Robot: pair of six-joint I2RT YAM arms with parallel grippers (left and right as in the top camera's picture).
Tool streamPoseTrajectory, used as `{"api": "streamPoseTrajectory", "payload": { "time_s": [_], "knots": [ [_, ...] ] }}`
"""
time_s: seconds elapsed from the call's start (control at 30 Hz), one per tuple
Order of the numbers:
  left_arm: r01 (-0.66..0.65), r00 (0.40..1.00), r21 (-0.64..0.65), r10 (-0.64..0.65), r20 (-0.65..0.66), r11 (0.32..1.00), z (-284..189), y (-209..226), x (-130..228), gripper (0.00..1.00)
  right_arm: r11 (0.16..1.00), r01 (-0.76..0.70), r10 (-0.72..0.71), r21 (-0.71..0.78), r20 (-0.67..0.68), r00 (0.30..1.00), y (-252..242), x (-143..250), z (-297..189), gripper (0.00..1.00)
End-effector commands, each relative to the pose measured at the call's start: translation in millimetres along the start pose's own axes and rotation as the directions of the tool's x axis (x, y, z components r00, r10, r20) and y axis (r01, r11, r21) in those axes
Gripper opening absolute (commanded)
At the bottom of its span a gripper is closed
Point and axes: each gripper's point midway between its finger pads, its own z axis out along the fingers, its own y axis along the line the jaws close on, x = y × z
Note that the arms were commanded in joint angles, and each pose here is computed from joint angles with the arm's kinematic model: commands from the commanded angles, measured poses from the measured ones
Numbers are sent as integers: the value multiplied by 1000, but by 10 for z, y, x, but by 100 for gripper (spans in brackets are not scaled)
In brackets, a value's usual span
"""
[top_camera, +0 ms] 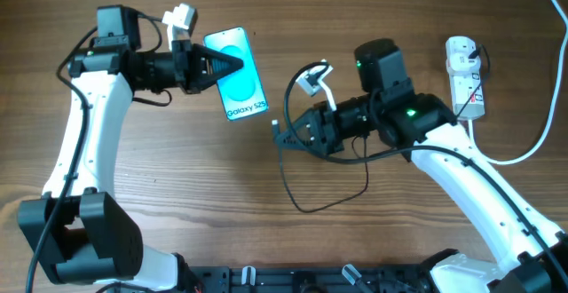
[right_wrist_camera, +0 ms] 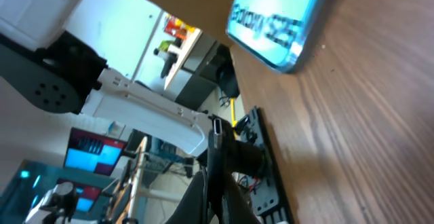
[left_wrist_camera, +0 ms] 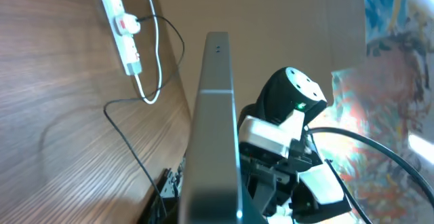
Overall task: Plug charger to phone and switch on socket
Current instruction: 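Lift the plug with the right gripper toward the phone's bottom port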
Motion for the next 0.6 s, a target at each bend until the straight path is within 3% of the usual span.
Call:
{"api": "streamPoseTrajectory", "payload": {
  "time_s": [0.0,0.57],
  "knots": [
    [-53,998,101,56,-25,993,54,-244,62,4,999,-7,6,-44,-29,1000,120,65,68,4],
    [-53,995,129,63,-79,990,225,-307,168,4,999,-47,47,0,-17,999,25,47,90,4]
  ]
}}
